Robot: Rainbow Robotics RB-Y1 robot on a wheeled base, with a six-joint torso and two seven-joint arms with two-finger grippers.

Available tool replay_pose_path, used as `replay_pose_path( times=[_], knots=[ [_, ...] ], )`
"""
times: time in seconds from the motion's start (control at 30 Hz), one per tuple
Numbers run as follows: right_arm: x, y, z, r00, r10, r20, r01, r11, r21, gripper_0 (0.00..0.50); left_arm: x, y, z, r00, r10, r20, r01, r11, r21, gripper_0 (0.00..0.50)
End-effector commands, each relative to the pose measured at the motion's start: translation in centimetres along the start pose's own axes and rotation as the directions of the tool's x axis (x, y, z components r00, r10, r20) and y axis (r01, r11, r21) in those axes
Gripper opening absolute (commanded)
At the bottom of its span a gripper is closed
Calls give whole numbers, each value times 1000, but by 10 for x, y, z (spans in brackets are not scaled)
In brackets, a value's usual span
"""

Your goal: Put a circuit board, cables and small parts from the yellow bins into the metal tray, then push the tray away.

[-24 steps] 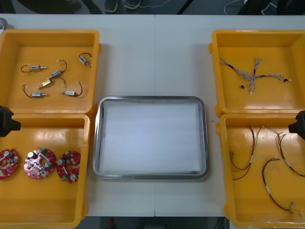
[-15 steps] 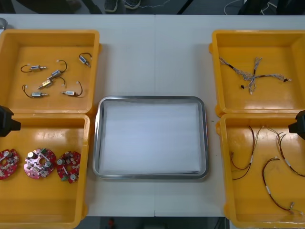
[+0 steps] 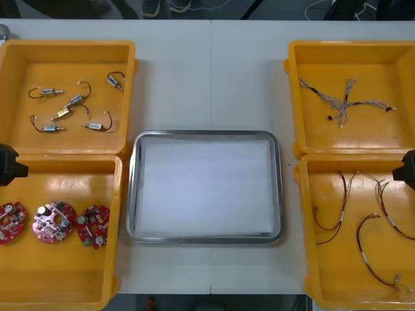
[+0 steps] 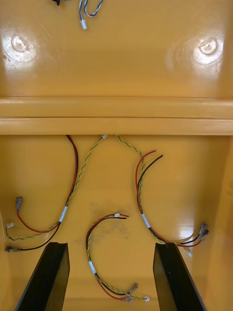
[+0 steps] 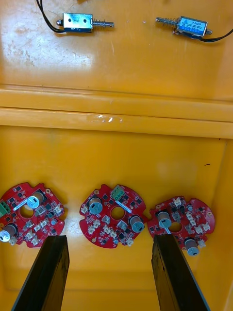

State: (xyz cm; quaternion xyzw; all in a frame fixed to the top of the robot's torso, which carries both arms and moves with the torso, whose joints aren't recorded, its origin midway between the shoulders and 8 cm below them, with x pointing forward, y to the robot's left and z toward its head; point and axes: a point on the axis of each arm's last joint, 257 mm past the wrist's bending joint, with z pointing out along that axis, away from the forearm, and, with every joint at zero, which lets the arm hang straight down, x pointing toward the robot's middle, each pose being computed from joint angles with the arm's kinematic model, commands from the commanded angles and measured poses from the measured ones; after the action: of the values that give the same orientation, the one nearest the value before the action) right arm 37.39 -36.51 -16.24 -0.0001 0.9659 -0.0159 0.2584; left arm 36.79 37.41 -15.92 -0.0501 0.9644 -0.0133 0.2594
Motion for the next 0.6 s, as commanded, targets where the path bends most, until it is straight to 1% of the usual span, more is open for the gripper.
replay_pose_path(
  times=[0.03, 0.6],
  knots=[
    [0, -2, -6, 1000, 1, 21, -1, 1000, 7, 500, -16, 8, -15, 999, 23, 37, -22, 999, -28, 500],
    [0, -2, -6, 1000, 1, 21, -1, 1000, 7, 500, -16, 8, -15, 999, 23, 37, -22, 999, -28, 500]
  ],
)
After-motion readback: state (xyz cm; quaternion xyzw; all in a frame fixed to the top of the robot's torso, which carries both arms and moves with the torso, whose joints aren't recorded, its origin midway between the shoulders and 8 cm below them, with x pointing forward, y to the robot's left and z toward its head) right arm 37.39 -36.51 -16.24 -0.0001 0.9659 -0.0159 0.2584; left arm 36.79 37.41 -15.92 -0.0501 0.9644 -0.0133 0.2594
